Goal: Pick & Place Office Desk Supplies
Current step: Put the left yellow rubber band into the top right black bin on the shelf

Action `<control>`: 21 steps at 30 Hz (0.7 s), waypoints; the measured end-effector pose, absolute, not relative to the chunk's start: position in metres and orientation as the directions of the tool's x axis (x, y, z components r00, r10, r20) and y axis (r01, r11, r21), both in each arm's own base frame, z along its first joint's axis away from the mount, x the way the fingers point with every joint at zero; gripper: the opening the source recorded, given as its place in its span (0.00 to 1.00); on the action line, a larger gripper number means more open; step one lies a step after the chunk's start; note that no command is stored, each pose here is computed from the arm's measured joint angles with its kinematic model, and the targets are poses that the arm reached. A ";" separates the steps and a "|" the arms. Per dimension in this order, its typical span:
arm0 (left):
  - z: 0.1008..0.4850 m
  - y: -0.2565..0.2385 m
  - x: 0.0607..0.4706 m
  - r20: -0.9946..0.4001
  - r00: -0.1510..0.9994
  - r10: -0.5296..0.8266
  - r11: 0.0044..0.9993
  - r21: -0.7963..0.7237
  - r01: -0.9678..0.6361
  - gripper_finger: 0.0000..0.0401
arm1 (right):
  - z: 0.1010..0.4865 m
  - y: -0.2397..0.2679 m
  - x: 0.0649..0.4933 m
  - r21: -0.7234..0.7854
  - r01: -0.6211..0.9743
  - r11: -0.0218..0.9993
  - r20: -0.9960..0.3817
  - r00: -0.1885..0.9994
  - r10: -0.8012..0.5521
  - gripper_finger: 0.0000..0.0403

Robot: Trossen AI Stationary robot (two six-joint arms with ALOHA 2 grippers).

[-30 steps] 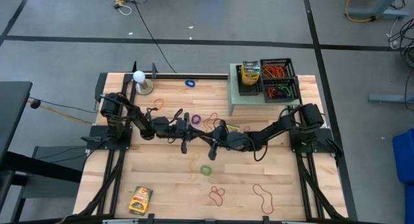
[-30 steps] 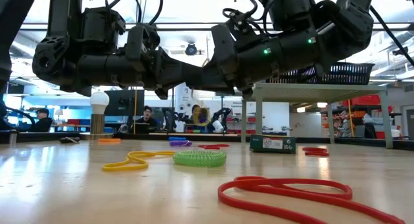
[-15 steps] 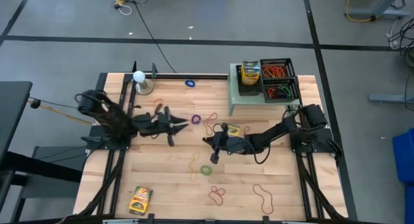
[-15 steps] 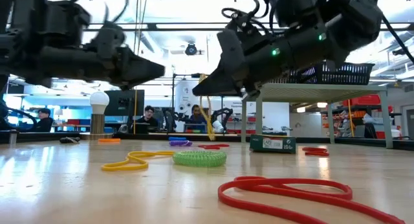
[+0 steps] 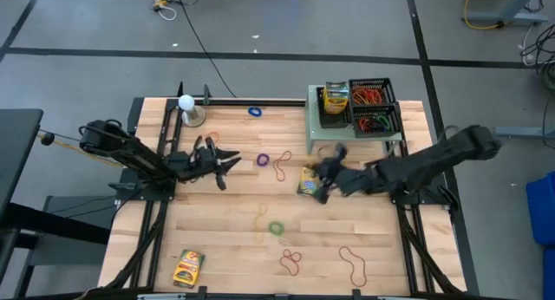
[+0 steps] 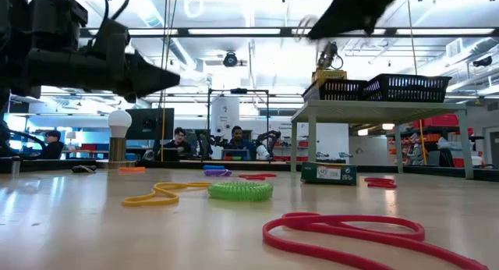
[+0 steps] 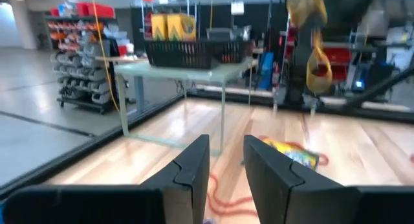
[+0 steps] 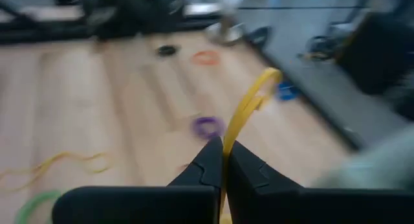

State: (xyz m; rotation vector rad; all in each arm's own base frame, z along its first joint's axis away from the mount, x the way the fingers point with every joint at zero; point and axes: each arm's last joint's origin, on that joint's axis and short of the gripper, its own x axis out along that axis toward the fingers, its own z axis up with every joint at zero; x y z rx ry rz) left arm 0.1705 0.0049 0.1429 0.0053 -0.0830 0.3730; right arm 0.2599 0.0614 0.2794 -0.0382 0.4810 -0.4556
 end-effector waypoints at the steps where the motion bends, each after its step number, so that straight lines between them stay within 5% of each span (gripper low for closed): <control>1: 0.142 0.005 0.171 0.078 0.928 0.364 0.931 -0.008 -0.364 0.26 | 0.293 0.058 0.253 -0.157 0.435 0.887 -0.439 0.774 -0.457 0.02; 10: 0.143 0.005 0.171 0.085 0.928 0.363 0.932 -0.014 -0.363 0.26 | 0.385 -0.001 0.194 -0.321 0.666 0.673 -0.402 0.547 -0.734 0.03; 16: 0.143 0.005 0.171 0.083 0.928 0.363 0.932 -0.013 -0.363 0.26 | 0.399 -0.063 0.166 -0.471 0.745 0.473 -0.366 0.323 -0.873 0.03; 21: 0.143 0.005 0.170 0.083 0.928 0.363 0.932 -0.013 -0.363 0.26 | 0.385 -0.118 0.152 -0.508 0.722 0.471 -0.432 0.260 -0.864 0.01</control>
